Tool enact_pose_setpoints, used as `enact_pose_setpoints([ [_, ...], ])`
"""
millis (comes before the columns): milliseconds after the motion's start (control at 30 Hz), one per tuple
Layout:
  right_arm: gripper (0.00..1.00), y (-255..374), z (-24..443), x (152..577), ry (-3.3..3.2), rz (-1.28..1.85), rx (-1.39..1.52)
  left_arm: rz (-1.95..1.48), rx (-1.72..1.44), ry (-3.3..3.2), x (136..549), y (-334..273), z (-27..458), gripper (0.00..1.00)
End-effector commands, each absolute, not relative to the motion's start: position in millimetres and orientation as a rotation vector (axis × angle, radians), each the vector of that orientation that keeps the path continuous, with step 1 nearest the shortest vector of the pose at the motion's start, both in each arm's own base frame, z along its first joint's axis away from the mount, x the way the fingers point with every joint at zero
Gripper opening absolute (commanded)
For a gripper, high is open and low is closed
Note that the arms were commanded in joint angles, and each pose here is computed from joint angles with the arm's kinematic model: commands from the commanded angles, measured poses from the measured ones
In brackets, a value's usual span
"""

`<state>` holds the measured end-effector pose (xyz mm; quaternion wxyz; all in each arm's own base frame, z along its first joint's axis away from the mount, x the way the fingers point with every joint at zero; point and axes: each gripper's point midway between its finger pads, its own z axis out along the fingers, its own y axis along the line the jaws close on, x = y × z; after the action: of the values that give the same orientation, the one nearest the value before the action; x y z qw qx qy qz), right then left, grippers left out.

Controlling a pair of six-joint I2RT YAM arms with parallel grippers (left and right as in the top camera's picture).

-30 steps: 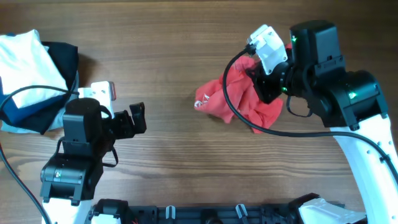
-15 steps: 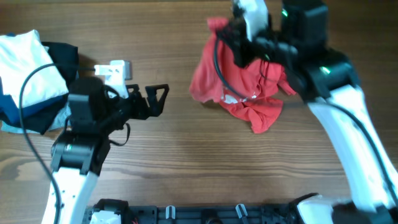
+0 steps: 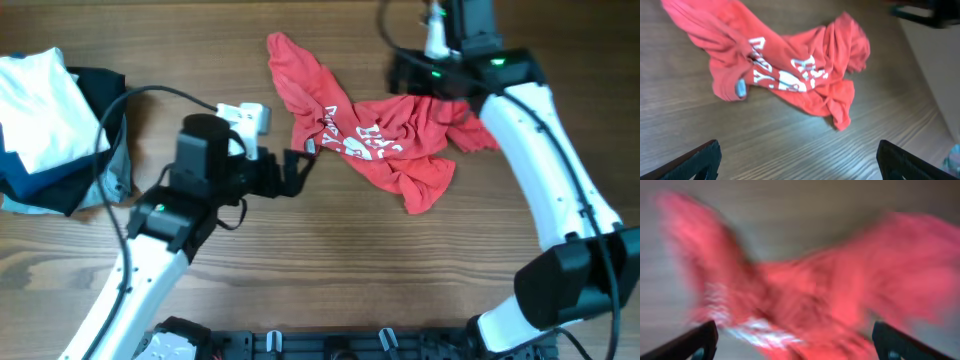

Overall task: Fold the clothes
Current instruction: 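Drag the red t-shirt to table center with the right gripper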

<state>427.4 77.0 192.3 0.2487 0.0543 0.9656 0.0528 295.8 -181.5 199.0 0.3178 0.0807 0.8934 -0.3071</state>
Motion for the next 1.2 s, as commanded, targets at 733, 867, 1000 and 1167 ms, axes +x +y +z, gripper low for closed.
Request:
enact_pose_setpoints([
  [733, 1.0, -76.3, 253.8, 333.2, 2.585, -0.091, 0.644, -0.959, -0.07, 2.615, 303.7, -347.9, 10.1, 0.94],
  [867, 1.0, -75.7, 252.1, 329.9, 2.6, -0.093, 0.646, -0.945, -0.113, 2.636, 301.9, -349.7, -7.0, 0.81],
  [1000, 1.0, -75.3, 251.2, 328.0, 2.609, -0.094, 0.648, -0.86, -0.153, 2.604, 312.3, -340.5, -12.0, 0.6],
  [1167, 1.0, -74.5, 249.1, 323.5, 2.628, -0.096, 0.652, -0.785, -0.195, 2.543, 326.3, -332.1, -10.1, 0.57],
])
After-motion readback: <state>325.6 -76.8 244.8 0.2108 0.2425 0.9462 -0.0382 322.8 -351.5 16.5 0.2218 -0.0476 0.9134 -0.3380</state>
